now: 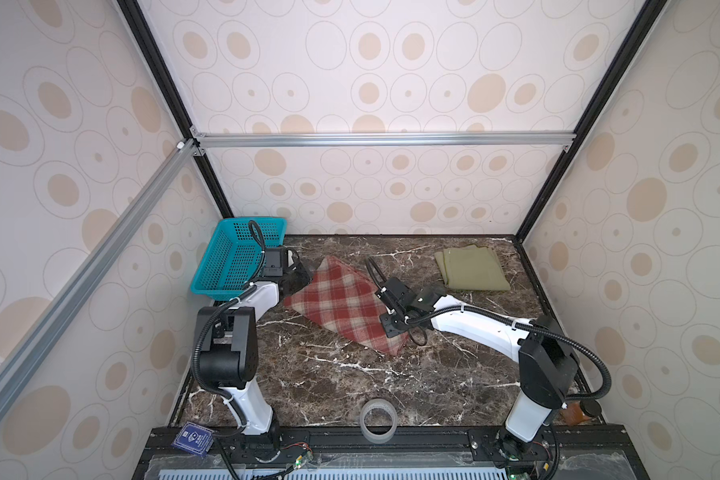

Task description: Fold and stack the skirts

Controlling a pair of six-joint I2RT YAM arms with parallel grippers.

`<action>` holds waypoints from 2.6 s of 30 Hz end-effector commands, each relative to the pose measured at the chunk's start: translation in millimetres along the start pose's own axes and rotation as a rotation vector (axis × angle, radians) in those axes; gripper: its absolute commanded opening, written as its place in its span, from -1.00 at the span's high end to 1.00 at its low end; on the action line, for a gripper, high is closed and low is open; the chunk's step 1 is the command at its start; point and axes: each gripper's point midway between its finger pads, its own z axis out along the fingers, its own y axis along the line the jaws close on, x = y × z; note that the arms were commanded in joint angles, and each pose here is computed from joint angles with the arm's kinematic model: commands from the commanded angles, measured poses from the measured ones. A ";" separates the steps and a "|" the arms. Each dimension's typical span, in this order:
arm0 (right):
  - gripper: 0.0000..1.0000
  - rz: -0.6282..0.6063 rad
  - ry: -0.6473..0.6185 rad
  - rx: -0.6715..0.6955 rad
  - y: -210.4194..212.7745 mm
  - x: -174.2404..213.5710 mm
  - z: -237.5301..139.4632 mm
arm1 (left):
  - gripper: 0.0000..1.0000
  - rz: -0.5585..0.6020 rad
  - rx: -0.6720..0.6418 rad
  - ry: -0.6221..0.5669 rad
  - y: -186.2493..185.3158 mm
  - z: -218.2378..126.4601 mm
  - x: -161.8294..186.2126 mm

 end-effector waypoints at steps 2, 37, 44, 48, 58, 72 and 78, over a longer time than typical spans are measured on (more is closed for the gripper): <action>0.82 0.046 0.034 -0.045 8.7 16.7 5.8 | 0.70 -0.045 -0.038 0.009 24.3 -5.5 12.5; 0.89 0.095 0.213 0.030 -23.5 101.4 14.7 | 0.74 -0.145 -0.146 0.032 84.7 -24.0 58.6; 0.86 0.085 0.096 -0.039 -7.0 56.8 -13.6 | 0.71 -0.083 -0.060 -0.056 50.6 -43.3 24.8; 0.86 0.067 0.063 -0.060 4.3 35.9 -7.2 | 0.70 -0.065 -0.022 -0.074 39.8 -36.9 9.5; 0.93 0.096 0.062 -0.081 18.6 22.7 36.4 | 0.73 -0.096 -0.036 -0.061 52.8 5.2 -2.0; 0.95 0.099 0.200 -0.024 -8.7 84.9 47.1 | 0.76 -0.161 -0.106 0.005 88.5 3.5 52.5; 0.95 0.099 0.213 -0.021 -15.8 90.4 42.8 | 0.77 -0.157 -0.124 0.014 89.6 -7.2 60.8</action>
